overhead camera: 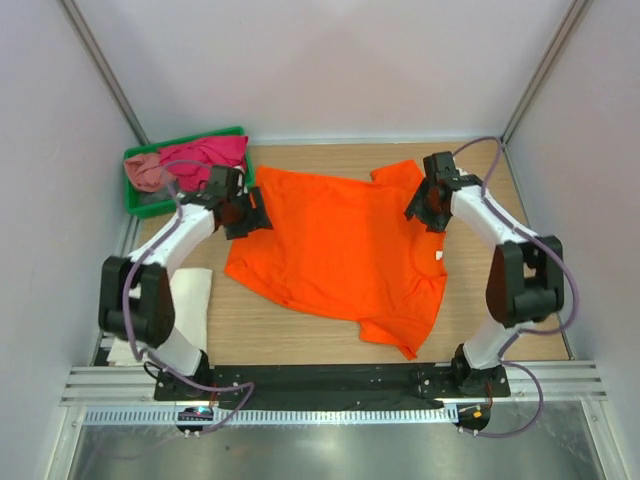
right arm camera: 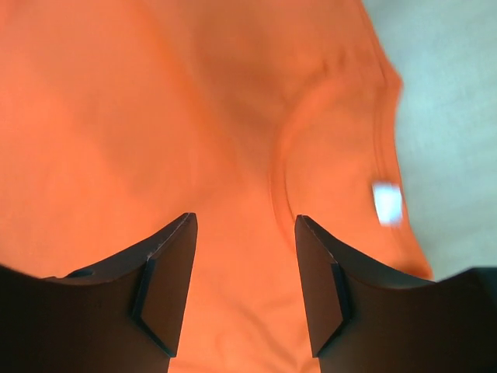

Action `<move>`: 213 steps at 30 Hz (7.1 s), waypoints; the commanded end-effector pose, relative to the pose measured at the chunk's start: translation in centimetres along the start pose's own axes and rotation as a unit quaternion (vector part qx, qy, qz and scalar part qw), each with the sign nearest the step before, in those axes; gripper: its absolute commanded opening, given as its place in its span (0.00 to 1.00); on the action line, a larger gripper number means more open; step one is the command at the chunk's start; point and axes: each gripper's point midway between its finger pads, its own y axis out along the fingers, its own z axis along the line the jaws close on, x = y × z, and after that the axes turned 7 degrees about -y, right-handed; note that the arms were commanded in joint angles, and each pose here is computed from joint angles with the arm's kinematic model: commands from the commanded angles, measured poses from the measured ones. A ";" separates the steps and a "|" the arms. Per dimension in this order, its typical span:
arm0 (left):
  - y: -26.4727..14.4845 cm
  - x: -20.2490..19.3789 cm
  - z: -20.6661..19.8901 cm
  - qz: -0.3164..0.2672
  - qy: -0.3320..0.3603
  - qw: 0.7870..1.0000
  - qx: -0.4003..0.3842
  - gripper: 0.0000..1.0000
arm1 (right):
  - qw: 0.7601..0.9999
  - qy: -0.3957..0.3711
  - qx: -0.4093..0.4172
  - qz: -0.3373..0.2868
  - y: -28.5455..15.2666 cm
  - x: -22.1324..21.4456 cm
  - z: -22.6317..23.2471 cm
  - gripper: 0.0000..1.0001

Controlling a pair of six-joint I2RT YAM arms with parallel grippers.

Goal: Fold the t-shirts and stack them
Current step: Flatten the tshirt out

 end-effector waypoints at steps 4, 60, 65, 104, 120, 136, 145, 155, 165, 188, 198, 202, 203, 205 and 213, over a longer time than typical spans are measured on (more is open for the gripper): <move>6.4 -2.1 -2.6 0.078 -0.003 0.996 -0.032 0.62 | 0.993 -0.016 -0.057 -0.101 6.5 7.8 1.1 0.60; 3.7 -10.5 0.7 0.142 0.098 0.985 -0.004 0.73 | 0.991 -0.068 0.085 0.071 -5.5 -12.2 -0.7 0.69; -1.5 -14.9 2.0 0.174 0.030 0.984 -0.021 0.51 | 0.993 -0.065 0.083 0.060 -5.8 -11.9 -0.8 0.69; 10.1 -1.6 -0.5 0.131 -0.021 0.991 0.025 0.72 | 0.987 -0.139 -0.079 0.019 8.2 3.3 -1.8 0.69; 2.4 -9.5 2.1 0.149 -0.014 0.989 -0.009 0.66 | 0.994 -0.085 0.030 0.057 -0.7 -9.7 -1.5 0.52; -0.3 -12.9 4.8 0.140 -0.042 0.989 0.008 0.63 | 0.987 -0.085 0.053 0.128 -1.8 -18.9 -2.5 0.36; -1.5 -10.6 2.3 0.114 -0.014 0.993 -0.037 0.63 | 0.994 -0.102 0.016 0.049 -2.7 -14.8 -3.0 0.43; 2.5 -8.2 2.1 0.127 -0.041 0.991 -0.031 0.44 | 0.996 -0.063 -0.051 0.042 1.5 -8.8 -6.4 0.35; 4.2 -12.9 7.7 0.182 -0.081 0.979 0.050 0.32 | 0.985 -0.026 -0.142 0.095 2.0 -13.8 -13.2 0.31; 3.9 -11.5 6.6 0.175 -0.095 0.980 0.026 0.37 | 0.988 -0.015 -0.143 0.056 5.0 -3.9 -12.3 0.33; 0.6 -11.0 7.5 0.157 -0.086 0.984 0.023 0.39 | 0.987 -0.003 -0.156 0.051 1.8 -4.3 -15.0 0.34; -1.6 -6.9 3.1 0.105 -0.065 0.991 -0.045 0.61 | 0.996 -0.001 -0.086 -0.022 0.0 0.3 -10.8 0.37; -2.2 -4.4 1.5 0.076 -0.055 0.994 -0.063 0.66 | 0.997 0.001 -0.076 -0.029 0.4 1.1 -10.1 0.39; -1.4 -2.0 0.2 0.052 -0.048 0.994 -0.078 0.67 | 0.996 0.007 -0.055 -0.063 0.9 4.3 -8.6 0.43; 5.3 9.8 -6.0 -0.066 -0.035 0.983 -0.168 0.50 | 0.990 0.023 -0.028 -0.135 7.2 15.2 -4.4 0.45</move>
